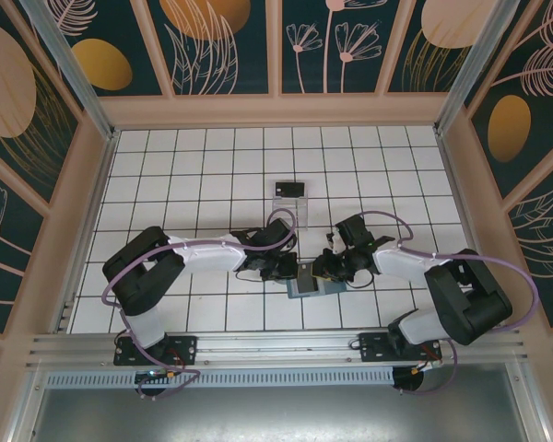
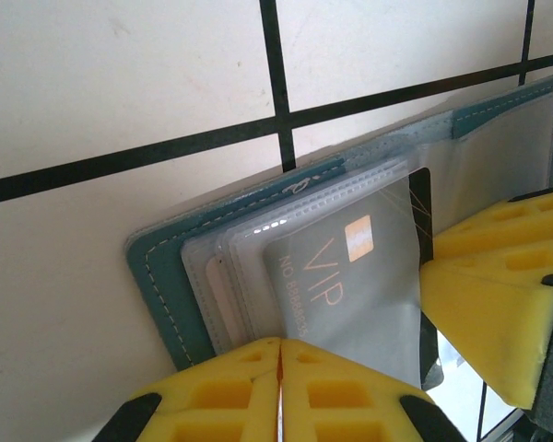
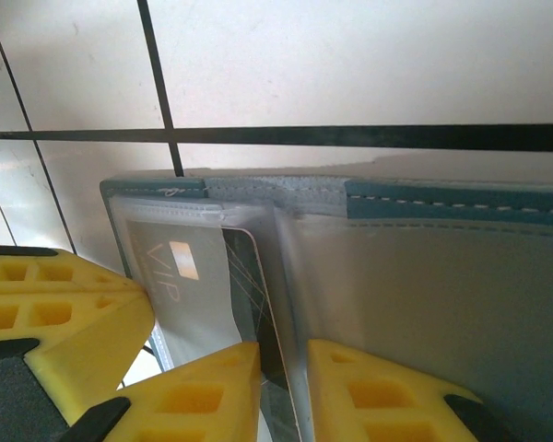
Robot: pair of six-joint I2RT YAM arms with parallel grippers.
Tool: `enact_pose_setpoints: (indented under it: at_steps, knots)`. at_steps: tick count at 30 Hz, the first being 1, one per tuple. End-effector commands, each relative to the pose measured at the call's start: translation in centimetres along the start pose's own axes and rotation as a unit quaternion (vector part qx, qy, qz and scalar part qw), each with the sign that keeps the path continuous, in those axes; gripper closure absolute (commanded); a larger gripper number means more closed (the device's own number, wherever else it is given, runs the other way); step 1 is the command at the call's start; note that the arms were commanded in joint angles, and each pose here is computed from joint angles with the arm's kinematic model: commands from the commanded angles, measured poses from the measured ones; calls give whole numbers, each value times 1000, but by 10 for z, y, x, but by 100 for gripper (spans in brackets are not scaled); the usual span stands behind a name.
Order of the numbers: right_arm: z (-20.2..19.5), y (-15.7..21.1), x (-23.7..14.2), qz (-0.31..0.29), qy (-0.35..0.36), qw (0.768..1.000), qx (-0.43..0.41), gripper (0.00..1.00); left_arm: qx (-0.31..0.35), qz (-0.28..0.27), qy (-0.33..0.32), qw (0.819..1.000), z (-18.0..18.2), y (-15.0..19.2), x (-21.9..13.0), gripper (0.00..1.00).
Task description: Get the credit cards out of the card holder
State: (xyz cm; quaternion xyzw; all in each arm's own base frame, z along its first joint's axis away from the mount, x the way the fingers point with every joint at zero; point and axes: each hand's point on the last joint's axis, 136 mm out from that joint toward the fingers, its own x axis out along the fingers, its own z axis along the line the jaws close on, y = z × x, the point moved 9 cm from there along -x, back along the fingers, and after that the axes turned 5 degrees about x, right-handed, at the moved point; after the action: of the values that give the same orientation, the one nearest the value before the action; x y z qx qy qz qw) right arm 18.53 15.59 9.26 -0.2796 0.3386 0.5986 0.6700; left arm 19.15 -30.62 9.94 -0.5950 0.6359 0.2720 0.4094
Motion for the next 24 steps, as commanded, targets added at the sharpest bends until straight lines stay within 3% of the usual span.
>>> enact_pose_setpoints:
  at_steps: [1,7,11,24]
  knots:
    - [-5,3,4,11,-6,1000,-4,78,-10,20,-42,999,16,9,9,90]
    - [-6,5,8,27,-17,999,-6,78,-8,22,-44,999,15,8,10,90]
    - [-7,5,9,26,-12,1000,-4,83,-8,21,-47,999,15,8,9,90]
    - [-8,4,-9,-16,11,1000,2,91,-7,19,-61,998,18,9,6,90]
